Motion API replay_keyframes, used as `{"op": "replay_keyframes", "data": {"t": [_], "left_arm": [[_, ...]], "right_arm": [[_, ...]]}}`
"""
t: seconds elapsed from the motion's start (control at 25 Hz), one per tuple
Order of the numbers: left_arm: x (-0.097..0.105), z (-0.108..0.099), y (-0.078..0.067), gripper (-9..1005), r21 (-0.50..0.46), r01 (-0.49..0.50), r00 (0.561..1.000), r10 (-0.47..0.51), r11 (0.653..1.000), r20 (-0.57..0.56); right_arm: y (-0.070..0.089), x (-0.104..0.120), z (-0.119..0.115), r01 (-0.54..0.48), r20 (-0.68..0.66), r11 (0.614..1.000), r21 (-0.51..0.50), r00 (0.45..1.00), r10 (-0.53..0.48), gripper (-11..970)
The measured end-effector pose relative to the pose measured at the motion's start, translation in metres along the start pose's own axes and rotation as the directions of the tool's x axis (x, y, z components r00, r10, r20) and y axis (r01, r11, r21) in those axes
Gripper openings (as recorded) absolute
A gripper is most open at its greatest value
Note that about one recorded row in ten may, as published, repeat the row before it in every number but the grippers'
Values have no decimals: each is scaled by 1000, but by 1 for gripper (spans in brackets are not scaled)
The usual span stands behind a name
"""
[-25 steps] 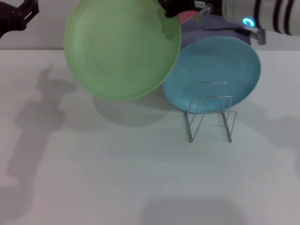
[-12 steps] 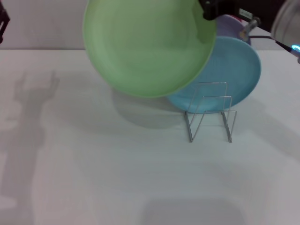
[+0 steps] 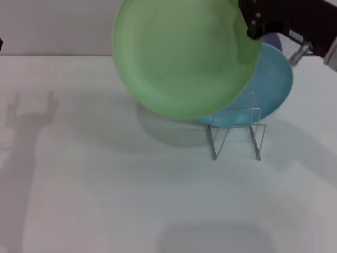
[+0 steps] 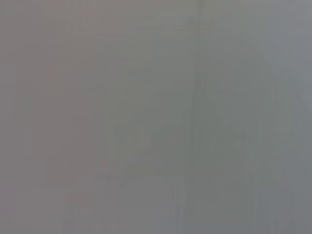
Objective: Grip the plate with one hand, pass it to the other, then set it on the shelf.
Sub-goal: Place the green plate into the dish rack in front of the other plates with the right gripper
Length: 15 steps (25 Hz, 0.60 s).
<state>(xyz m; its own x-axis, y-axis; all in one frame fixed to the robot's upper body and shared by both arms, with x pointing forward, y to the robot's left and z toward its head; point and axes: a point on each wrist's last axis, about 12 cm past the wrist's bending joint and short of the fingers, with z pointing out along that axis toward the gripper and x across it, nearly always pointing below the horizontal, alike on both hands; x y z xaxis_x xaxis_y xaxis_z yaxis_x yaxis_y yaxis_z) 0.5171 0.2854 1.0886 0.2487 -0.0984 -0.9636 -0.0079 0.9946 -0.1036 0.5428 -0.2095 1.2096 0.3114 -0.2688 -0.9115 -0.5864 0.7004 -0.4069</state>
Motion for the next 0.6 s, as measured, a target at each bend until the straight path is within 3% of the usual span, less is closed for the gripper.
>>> {"op": "replay_keyframes", "data": {"t": [0.24,0.6], "left_arm": [[11,-8,5,815,26,-3,1000,3,1000,16],[20,-18,1,815,78,-4,1000,3,997,9]], "right_arm": [[0,18,-17,37,102,999,-19,994,-34,18],[-24,36,-48,119,202,993,2,972,-117,17]]}}
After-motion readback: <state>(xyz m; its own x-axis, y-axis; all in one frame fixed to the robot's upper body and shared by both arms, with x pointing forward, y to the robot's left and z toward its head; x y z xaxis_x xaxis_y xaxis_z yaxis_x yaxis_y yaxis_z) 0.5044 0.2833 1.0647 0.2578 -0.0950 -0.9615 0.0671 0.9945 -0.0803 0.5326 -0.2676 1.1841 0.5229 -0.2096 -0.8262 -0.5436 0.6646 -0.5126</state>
